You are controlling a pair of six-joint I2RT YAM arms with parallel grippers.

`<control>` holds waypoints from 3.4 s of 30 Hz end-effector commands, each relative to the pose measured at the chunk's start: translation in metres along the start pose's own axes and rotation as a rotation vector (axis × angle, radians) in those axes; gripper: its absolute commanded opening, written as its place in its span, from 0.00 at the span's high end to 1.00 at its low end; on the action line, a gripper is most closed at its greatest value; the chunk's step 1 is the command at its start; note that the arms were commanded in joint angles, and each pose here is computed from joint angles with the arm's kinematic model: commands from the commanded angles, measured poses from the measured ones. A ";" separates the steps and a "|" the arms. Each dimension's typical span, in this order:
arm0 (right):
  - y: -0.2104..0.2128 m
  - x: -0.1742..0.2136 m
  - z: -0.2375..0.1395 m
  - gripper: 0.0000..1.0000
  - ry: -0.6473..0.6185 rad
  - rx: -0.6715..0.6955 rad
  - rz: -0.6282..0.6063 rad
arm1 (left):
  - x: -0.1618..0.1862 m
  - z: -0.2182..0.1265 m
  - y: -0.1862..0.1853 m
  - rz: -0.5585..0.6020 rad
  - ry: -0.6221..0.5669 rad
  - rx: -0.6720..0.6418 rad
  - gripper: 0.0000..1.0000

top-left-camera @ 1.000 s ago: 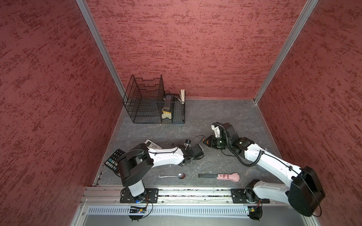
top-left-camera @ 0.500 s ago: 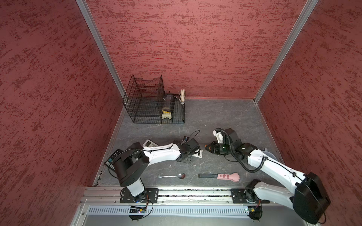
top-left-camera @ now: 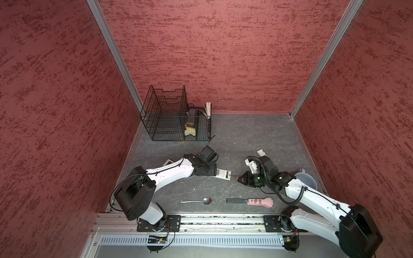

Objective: Unload the batteries from the remote control

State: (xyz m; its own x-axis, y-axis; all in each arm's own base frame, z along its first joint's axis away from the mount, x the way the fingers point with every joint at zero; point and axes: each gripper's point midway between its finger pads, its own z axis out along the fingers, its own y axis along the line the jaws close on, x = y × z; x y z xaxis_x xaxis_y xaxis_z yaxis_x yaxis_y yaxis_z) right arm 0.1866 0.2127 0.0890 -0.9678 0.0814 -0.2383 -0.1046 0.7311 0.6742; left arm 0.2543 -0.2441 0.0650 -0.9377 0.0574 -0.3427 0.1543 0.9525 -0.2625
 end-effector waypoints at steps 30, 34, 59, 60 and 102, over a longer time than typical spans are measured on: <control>-0.009 0.003 0.026 1.00 0.050 -0.028 -0.023 | 0.009 0.040 0.013 0.041 0.090 -0.012 0.30; -0.006 0.001 0.030 1.00 0.044 -0.058 -0.025 | 0.011 0.042 0.013 0.044 0.093 -0.015 0.30; 0.032 -0.017 0.012 1.00 -0.030 -0.190 -0.069 | 0.018 0.044 0.016 0.078 0.093 -0.068 0.32; 0.033 -0.018 0.012 1.00 -0.033 -0.191 -0.071 | 0.018 0.044 0.016 0.078 0.093 -0.068 0.32; 0.027 -0.047 0.003 1.00 -0.120 -0.103 -0.077 | 0.014 0.035 0.015 0.069 0.057 -0.097 0.28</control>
State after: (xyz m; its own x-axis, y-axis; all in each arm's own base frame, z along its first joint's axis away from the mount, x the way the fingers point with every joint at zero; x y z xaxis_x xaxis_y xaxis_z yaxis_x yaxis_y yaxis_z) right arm 0.2174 0.2322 0.0970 -0.9491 0.0933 -0.3008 -0.1660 0.6632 0.7298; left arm 0.2740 -0.2584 0.0413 -0.9071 0.1353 -0.3987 0.2274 0.9544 -0.1935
